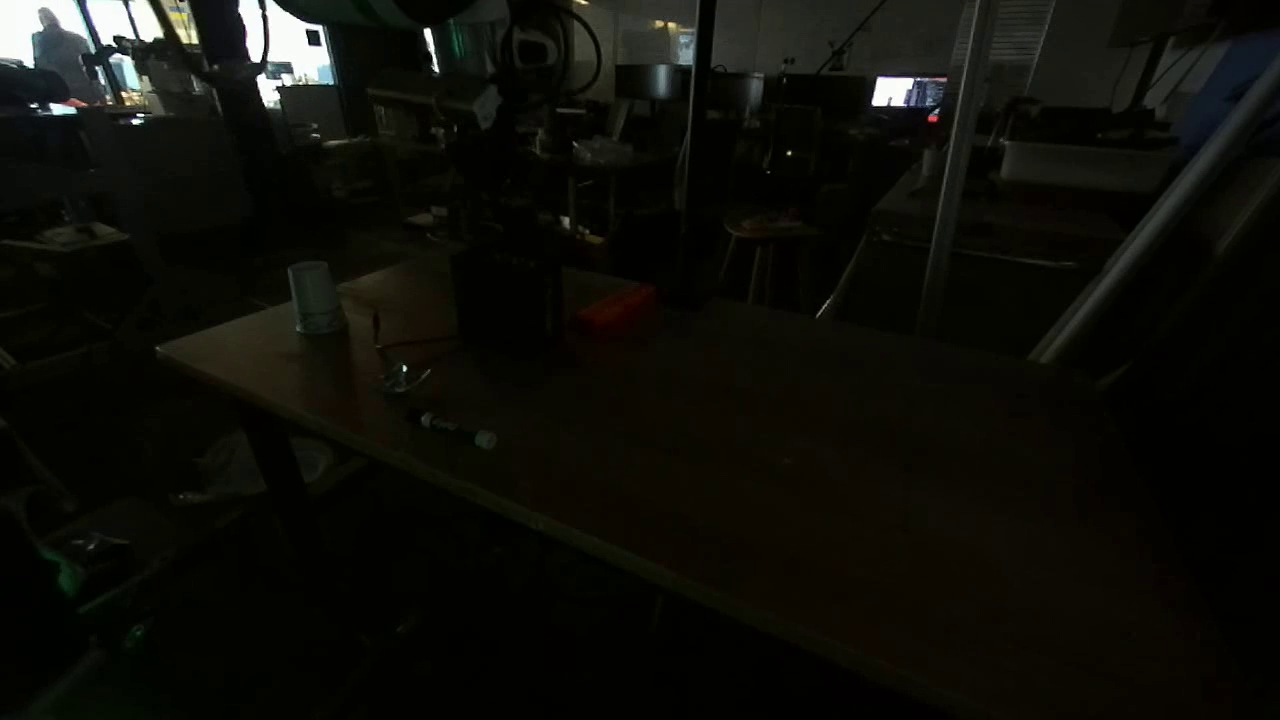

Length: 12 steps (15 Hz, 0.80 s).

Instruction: Put the white towel in the black box

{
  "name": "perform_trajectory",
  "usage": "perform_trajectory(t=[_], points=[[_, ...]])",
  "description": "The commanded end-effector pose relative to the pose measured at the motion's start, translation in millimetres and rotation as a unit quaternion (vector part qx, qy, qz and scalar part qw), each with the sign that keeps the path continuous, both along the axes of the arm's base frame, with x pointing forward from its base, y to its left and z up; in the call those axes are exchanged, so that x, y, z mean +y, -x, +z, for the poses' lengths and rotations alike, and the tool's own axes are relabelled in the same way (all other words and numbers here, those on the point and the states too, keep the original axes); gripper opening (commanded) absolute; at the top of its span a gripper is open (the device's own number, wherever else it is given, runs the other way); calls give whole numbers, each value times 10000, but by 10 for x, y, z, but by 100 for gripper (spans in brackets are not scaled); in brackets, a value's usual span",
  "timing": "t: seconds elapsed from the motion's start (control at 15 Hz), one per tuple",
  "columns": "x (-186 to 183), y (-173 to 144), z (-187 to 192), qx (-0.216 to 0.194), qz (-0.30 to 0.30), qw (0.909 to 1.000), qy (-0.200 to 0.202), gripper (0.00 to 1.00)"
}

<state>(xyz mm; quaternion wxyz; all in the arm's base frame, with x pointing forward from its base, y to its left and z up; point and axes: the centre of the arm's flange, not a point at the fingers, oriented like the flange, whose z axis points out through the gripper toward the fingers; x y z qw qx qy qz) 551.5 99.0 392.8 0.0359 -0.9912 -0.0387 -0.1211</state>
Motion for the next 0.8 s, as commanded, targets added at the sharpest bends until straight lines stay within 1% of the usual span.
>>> perform_trajectory(t=[0.0,0.07,0.13,0.2,0.27,0.33,0.73], points=[[-25,568,373,-493,-650,9962,-299,27],[-24,179,199,-205,-321,9992,-135,4],[-35,274,265,-274,-441,9985,-177,7],[-45,349,303,-309,-502,9981,-194,13],[-52,402,320,-323,-533,9979,-202,22],[-57,429,320,-324,-551,9977,-206,26],[-62,444,295,-346,-590,9974,-226,27]])
